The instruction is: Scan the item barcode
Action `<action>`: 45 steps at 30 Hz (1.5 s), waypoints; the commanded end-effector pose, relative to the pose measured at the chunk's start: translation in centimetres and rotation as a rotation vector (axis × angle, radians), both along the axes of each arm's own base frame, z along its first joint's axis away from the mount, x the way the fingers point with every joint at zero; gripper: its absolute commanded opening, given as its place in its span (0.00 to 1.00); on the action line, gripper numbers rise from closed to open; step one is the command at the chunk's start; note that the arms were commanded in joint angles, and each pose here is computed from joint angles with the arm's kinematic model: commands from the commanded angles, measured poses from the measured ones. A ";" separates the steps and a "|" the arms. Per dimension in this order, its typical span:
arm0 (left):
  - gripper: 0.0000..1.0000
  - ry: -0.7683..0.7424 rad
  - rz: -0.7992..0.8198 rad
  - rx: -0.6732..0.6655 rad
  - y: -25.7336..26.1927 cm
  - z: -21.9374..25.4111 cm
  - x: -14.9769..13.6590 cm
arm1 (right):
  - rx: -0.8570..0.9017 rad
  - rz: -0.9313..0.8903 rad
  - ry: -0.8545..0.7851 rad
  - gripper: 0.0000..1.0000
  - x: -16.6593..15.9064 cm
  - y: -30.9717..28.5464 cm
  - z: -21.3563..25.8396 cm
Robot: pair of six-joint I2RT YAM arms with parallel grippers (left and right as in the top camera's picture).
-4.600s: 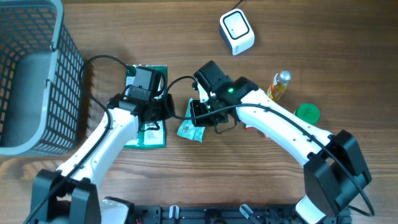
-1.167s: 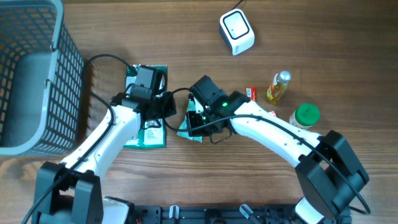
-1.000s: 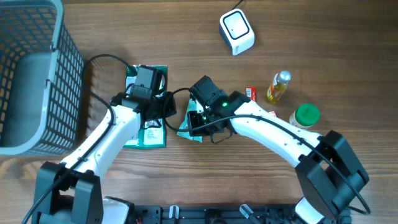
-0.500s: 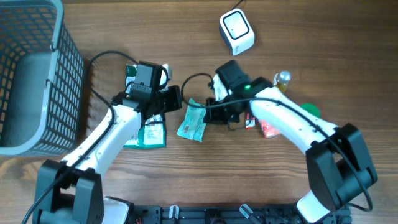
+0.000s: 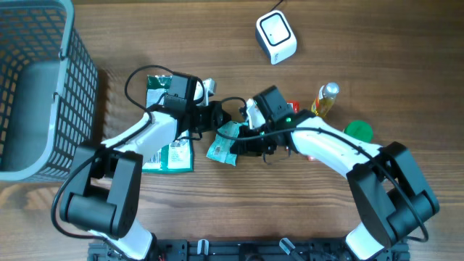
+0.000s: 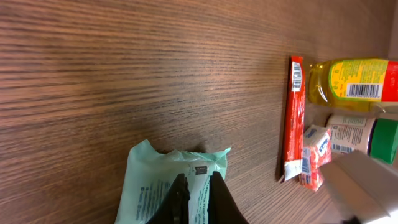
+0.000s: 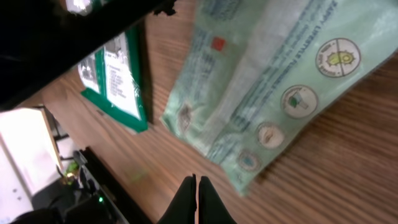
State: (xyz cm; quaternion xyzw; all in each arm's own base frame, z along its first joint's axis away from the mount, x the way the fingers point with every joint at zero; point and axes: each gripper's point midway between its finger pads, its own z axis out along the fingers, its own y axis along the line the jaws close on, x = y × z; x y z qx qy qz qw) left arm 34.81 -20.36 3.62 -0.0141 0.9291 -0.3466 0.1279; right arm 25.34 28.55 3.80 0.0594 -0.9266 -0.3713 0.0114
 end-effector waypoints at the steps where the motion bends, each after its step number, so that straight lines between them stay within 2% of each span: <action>1: 0.04 0.011 -0.022 -0.018 -0.2 -0.7 0.0 | 0.039 -0.019 0.014 0.04 -0.5 0.2 -0.5; 14: 0.04 0.013 -0.010 0.006 0.1 -1.1 0.1 | 0.094 -0.011 -0.034 0.04 0.3 1.1 0.3; 23: 0.04 0.014 -0.009 0.008 0.1 -1.1 0.1 | -0.046 -0.070 -0.105 0.04 1.0 0.8 -1.4; 36: 0.04 0.020 0.012 0.051 0.8 -1.7 0.1 | -0.099 -0.111 -0.101 0.04 1.0 0.1 -2.2; 45: 0.04 0.006 0.042 0.106 1.6 -2.2 0.6 | -0.187 -0.130 -0.079 0.04 -0.3 -0.2 -3.3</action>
